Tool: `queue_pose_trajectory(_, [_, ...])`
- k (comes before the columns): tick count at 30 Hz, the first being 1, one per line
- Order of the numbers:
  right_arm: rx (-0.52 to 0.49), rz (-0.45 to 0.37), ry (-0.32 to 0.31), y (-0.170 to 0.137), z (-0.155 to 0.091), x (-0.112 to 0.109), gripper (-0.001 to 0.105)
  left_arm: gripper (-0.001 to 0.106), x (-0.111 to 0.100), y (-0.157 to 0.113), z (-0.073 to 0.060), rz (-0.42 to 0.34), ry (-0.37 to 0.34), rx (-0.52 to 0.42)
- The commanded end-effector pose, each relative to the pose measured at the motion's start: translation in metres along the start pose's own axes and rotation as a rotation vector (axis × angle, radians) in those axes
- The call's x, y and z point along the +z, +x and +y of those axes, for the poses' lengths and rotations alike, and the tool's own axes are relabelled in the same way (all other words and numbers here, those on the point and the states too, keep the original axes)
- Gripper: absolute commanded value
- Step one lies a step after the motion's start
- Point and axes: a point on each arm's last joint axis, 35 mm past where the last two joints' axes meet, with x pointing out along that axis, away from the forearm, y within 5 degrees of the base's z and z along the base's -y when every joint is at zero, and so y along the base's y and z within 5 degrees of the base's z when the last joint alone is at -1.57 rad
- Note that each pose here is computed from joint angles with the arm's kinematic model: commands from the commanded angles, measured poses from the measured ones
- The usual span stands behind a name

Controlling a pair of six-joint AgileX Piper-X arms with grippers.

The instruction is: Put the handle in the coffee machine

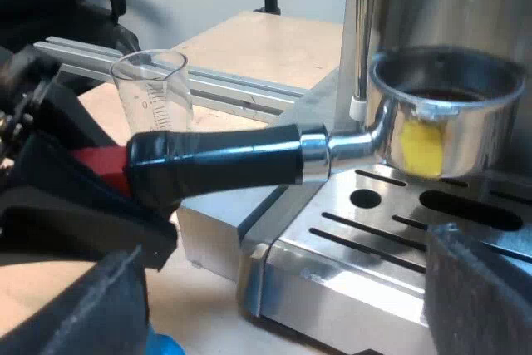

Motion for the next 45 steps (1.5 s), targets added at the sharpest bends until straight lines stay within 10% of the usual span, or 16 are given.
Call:
queue_pose_trajectory(1, [-0.039, -0.012, 0.003, 0.0, -0.001, 0.005, 0.07, 0.0, 0.008, -0.001, 0.001, -0.051, 0.036, -0.03])
queue_pose_trajectory(33, [-0.498, 0.025, 0.07, 0.052, 0.033, 0.016, 0.07, 0.0, 0.032, 0.006, 0.023, 0.084, 0.075, -0.079])
queue_pose_trajectory(45, [-0.502, 0.02, 0.003, 0.054, 0.036, 0.018, 0.07, 0.0, 0.033, 0.011, 0.028, 0.077, 0.12, -0.127])
